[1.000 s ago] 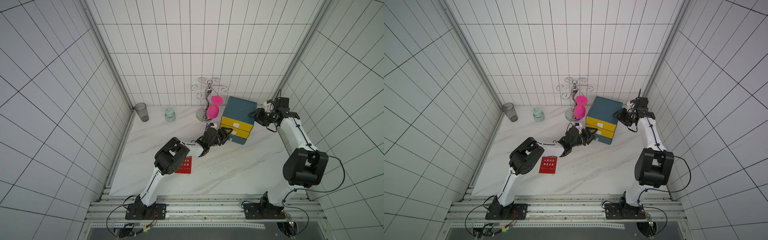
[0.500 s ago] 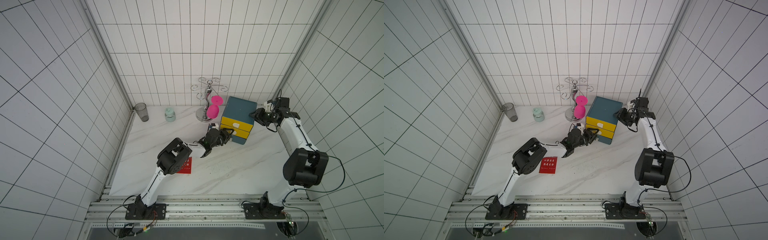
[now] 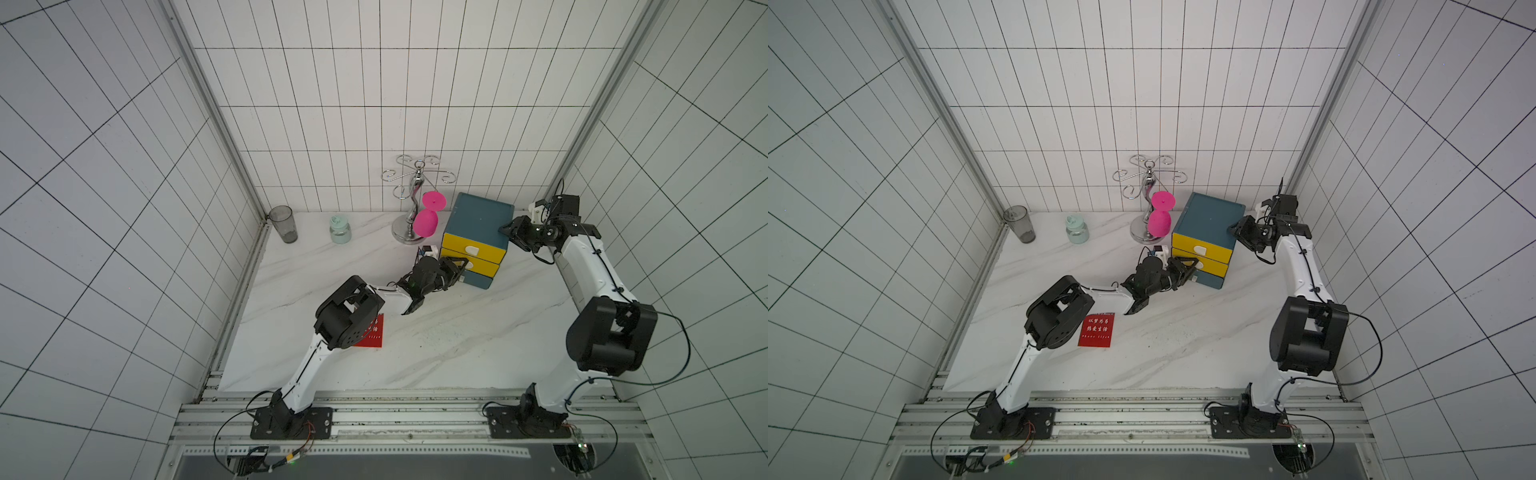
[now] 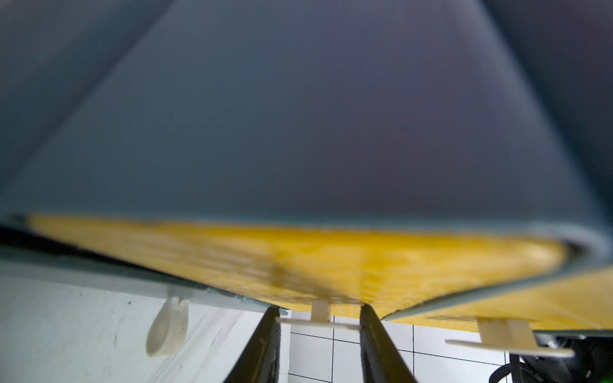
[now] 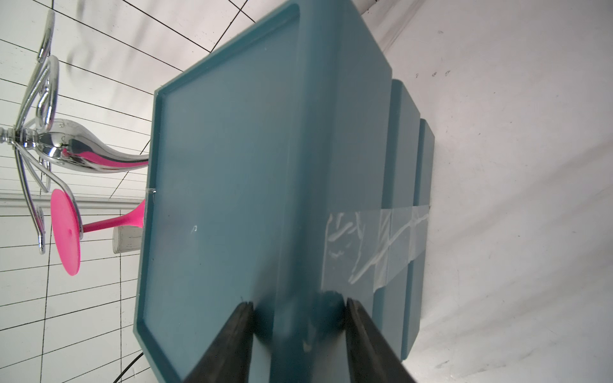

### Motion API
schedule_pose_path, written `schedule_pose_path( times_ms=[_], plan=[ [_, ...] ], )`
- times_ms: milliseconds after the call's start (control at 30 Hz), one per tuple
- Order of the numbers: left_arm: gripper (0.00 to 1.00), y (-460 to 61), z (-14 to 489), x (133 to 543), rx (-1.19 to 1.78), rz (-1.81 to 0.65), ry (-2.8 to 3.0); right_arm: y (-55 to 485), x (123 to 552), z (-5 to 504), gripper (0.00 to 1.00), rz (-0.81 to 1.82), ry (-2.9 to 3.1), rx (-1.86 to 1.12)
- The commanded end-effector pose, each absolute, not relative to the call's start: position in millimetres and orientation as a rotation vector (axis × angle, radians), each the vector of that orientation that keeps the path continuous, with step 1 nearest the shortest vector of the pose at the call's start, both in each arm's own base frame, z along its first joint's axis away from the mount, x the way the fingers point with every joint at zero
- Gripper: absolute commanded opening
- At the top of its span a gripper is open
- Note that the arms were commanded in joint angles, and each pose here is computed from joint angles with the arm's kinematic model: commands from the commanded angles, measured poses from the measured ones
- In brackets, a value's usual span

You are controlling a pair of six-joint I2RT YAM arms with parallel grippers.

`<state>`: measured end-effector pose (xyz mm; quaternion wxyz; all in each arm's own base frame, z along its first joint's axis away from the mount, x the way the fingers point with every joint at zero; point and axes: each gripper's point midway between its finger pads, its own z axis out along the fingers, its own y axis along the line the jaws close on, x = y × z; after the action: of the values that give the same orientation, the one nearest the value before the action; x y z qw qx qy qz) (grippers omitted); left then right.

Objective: Take the postcards out of the drawer
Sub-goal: Open the drawer in the storage box.

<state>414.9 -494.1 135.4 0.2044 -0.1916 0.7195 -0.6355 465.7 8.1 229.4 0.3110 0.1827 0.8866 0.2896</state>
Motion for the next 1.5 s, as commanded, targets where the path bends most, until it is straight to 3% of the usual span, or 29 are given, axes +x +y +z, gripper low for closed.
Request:
schedule_pose_path(
  times_ms=[0,1000,1467],
  plan=[
    [0.34,-497,129,416,-0.524,-1.778,1.983,15,455,184,0.45,0.768,2.467,0.536],
    [0.40,-457,142,328,-0.574,-1.842,2.026,13,459,186,0.44,0.755,2.461,0.528],
    [0.64,-461,139,355,-0.623,-1.812,1.932,13,457,187,0.44,0.758,2.458,0.535]
  ],
)
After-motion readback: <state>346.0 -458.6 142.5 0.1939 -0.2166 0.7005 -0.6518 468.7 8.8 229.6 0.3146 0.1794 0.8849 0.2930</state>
